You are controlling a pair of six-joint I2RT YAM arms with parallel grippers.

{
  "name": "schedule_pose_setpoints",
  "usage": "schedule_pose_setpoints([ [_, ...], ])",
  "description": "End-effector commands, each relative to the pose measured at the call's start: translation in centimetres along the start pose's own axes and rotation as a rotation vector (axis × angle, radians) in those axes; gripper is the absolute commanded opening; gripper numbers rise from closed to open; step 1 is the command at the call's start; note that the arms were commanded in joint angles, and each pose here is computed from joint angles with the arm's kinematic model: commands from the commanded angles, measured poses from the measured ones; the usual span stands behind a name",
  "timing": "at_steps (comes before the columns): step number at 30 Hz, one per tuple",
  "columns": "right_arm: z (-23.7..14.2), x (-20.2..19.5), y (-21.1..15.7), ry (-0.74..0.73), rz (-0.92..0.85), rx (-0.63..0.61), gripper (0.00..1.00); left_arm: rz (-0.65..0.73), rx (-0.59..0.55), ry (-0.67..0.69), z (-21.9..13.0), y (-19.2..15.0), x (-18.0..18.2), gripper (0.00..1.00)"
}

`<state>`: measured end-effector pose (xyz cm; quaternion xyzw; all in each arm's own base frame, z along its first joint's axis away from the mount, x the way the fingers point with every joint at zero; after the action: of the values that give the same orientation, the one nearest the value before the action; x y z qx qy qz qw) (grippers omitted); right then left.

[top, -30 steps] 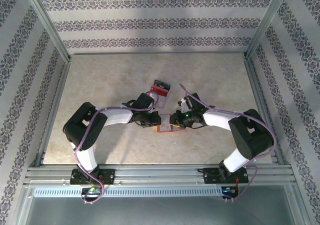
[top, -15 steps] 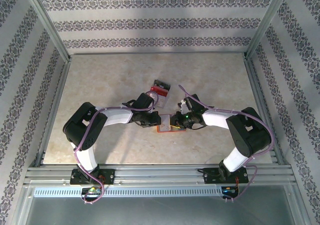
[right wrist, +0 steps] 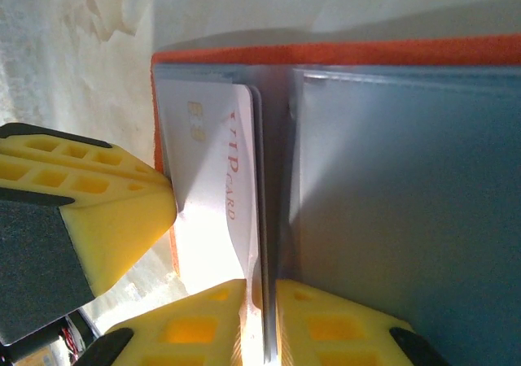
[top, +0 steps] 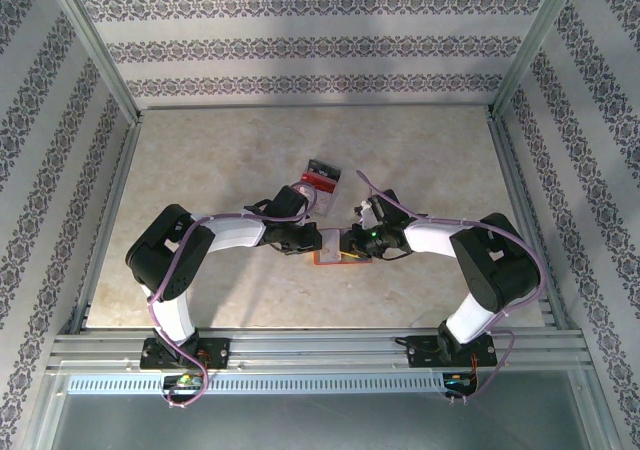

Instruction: Take the credit cards out of the card holder

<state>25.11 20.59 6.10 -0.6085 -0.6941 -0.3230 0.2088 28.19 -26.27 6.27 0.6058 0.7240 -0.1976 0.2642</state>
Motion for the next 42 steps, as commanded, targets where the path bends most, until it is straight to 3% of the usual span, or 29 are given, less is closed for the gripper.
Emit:
schedule_pose_setpoints([
  [1, 0.7, -0.3, -0.9, 0.017, 0.008, 0.037, 0.17, -0.039, 0.019, 0.088, 0.8, -0.6, 2.5, 0.13],
  [17, -0.7, 0.3, -0.6, 0.046, 0.001, -0.003, 0.03, -0.045, 0.021, 0.113, 0.8, -0.7, 3.0, 0.13],
  [24, -1.9, -0.6, -1.0, 0.042, 0.017, -0.025, 0.02, -0.049, 0.023, 0.117, 0.8, -0.8, 3.2, 0.13],
  [32, -1.7, -0.5, -0.7, 0.058, 0.021, -0.034, 0.23, -0.048, 0.022, 0.115, 0.8, -0.7, 3.1, 0.13],
  [42, -0.5, -1.3, -0.8, 0.04, 0.056, -0.003, 0.24, -0.042, 0.019, 0.106, 0.7, -0.6, 2.7, 0.13],
])
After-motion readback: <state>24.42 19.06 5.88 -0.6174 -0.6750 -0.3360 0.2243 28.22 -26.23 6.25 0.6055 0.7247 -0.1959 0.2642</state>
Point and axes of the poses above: each hand's point on the last joint's axis, 136 mm out from that joint toward the fingers, its own z axis out along the fingers, its own x axis along the line the jaws close on, y = z × x, the point moved 5 cm from there along -z, back along the fingers, and after that the axes turned 10 degrees about -z, right-handed, at the moved point
